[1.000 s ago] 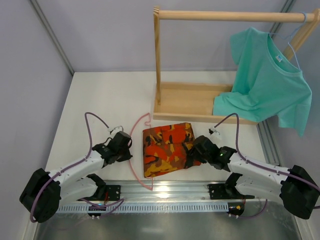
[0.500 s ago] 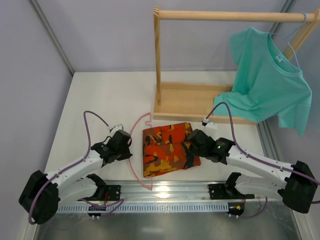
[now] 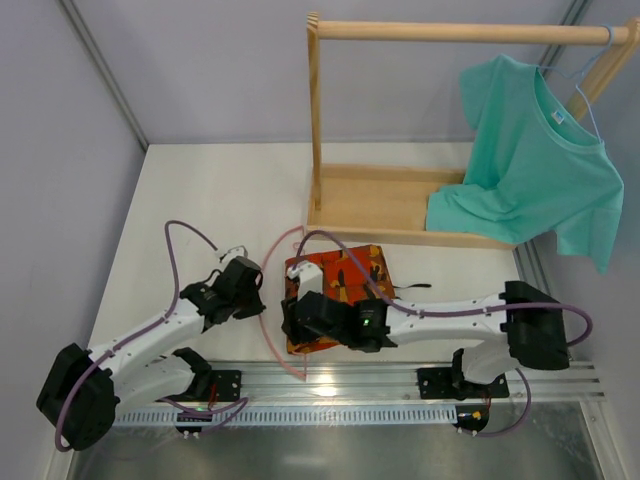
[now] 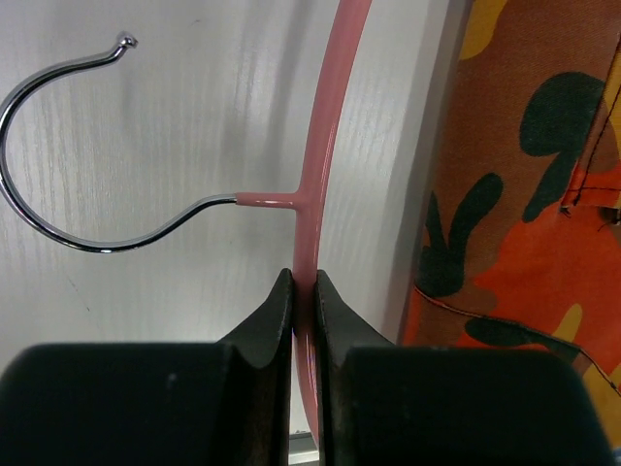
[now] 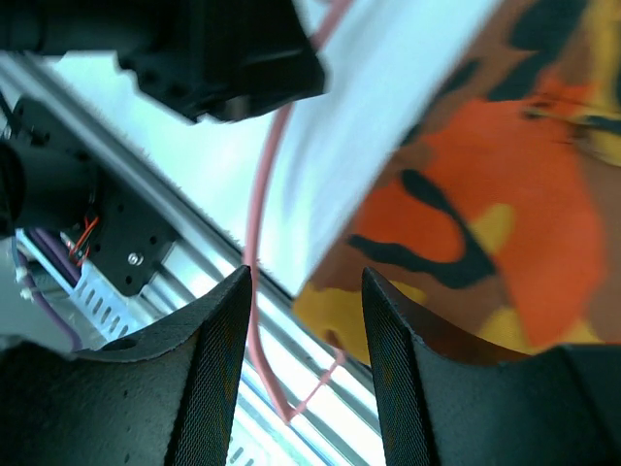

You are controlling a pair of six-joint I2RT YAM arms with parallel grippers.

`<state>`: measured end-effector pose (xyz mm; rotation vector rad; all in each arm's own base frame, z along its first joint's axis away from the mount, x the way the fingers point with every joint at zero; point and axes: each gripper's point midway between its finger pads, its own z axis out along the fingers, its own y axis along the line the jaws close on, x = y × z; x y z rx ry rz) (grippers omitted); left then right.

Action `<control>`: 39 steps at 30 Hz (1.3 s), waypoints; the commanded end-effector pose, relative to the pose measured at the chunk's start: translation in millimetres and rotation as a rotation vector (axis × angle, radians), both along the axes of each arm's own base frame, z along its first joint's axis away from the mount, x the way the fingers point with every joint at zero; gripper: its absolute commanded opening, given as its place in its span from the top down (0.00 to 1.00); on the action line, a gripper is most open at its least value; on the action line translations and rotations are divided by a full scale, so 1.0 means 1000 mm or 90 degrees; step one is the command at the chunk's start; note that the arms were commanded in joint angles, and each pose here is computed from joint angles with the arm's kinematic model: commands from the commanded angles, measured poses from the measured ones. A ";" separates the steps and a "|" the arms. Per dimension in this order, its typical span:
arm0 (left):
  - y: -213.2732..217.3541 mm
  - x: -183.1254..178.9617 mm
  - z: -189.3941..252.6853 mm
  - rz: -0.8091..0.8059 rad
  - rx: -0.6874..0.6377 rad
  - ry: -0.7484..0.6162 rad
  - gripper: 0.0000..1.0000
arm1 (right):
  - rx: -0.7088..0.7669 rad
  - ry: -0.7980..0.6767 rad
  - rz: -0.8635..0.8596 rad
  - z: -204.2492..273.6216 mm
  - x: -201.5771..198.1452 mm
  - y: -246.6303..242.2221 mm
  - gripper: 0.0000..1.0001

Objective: Place the trousers on the hanger
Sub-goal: Pass the hanger from the left arm to the right

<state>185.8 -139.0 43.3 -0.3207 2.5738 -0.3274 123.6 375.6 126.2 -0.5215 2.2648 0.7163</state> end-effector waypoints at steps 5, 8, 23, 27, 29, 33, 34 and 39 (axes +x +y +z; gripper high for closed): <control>-0.023 0.014 0.035 0.008 -0.082 -0.038 1.00 | 0.093 -0.069 0.039 0.014 -0.016 0.073 0.48; -0.025 0.014 0.039 0.010 -0.095 -0.042 1.00 | 0.077 -0.091 0.028 0.006 -0.016 0.080 0.47; -0.024 0.015 0.042 0.013 -0.089 -0.043 1.00 | -0.012 -0.116 0.003 -0.042 -0.019 0.093 0.49; -0.025 0.015 0.042 0.013 -0.095 -0.043 1.00 | -0.019 -0.115 0.000 -0.048 -0.021 0.094 0.63; -0.026 0.016 0.046 0.013 -0.099 -0.048 1.00 | -0.023 -0.112 -0.005 -0.050 -0.022 0.093 0.79; -0.026 0.025 0.068 0.003 -0.092 -0.084 1.00 | -0.018 -0.102 0.003 -0.041 -0.025 0.095 0.96; -0.025 0.030 0.079 0.004 -0.086 -0.098 1.00 | -0.001 -0.102 0.003 -0.030 -0.026 0.096 0.96; -0.027 0.037 0.133 -0.014 -0.097 -0.144 1.00 | 0.096 -0.102 0.002 0.013 -0.028 0.097 0.96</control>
